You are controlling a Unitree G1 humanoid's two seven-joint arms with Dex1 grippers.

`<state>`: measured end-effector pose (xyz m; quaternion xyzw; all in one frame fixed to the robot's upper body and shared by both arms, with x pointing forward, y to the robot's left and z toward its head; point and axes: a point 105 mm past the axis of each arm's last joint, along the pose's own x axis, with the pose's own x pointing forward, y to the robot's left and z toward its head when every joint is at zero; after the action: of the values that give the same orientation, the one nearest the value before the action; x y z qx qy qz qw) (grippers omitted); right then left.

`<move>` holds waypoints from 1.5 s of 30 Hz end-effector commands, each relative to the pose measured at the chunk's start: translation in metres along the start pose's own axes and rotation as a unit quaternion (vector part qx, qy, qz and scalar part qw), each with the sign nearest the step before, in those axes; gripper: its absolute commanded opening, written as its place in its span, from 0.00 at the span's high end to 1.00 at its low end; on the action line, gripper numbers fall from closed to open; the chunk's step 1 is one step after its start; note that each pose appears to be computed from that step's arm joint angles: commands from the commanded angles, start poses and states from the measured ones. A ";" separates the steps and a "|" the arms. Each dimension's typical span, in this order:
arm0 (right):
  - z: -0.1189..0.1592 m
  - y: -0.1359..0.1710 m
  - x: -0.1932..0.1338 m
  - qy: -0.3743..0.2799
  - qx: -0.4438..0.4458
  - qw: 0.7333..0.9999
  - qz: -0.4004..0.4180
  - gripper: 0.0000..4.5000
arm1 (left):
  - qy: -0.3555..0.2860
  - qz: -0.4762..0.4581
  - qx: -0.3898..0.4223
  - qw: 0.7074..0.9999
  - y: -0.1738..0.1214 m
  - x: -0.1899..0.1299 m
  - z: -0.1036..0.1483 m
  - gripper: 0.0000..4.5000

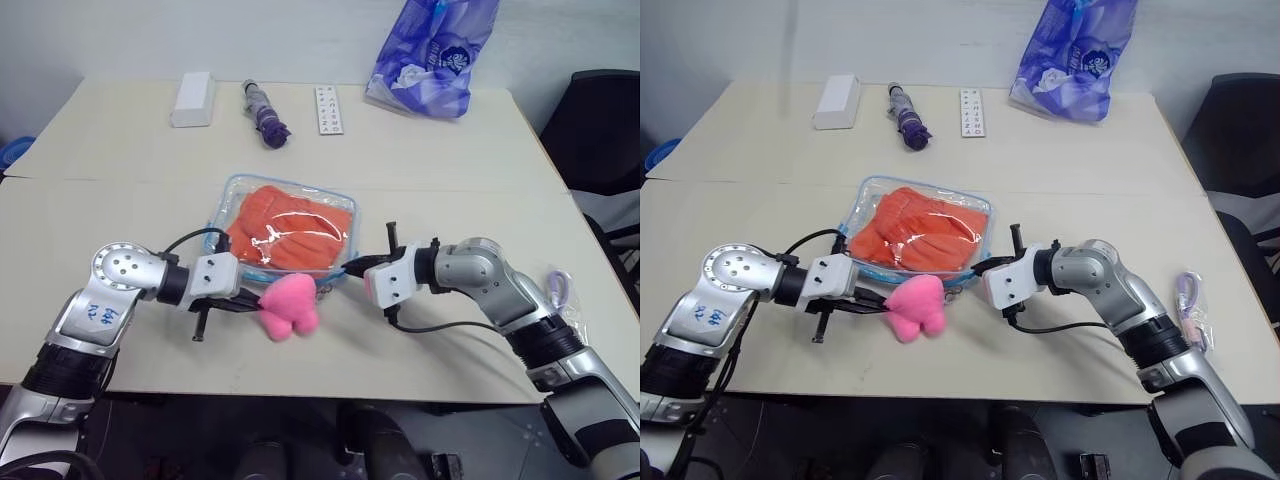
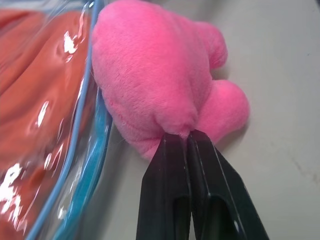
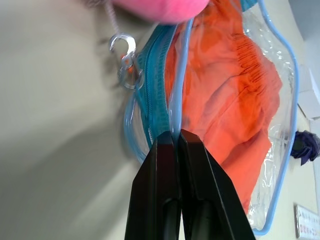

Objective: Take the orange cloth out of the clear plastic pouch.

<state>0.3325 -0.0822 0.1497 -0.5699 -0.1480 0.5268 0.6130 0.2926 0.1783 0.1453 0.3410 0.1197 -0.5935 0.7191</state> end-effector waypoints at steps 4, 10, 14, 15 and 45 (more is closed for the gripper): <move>-0.005 -0.016 -0.026 0.013 -0.008 0.999 -0.036 0.99 | 0.022 0.088 -0.022 0.996 0.018 -0.045 -0.012 1.00; -0.007 -0.004 -0.045 0.017 -0.033 0.999 -0.020 0.99 | 0.036 0.178 -0.069 0.981 0.035 -0.088 -0.028 1.00; -0.003 0.002 -0.059 0.006 -0.043 0.999 -0.016 0.99 | 0.030 0.229 -0.100 0.968 0.047 -0.119 -0.029 1.00; -0.003 0.004 -0.061 0.006 -0.043 0.999 -0.015 0.99 | 0.029 0.233 -0.101 0.967 0.047 -0.122 -0.029 1.00; -0.004 0.019 -0.072 0.016 0.053 0.998 -0.039 0.62 | 0.019 0.210 -0.169 0.963 0.033 -0.086 -0.059 0.63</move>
<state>0.2995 -0.1450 0.1431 -0.5415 -0.1103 0.5164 0.6541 0.3161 0.2912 0.1511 0.2388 0.1769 -0.3879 0.8724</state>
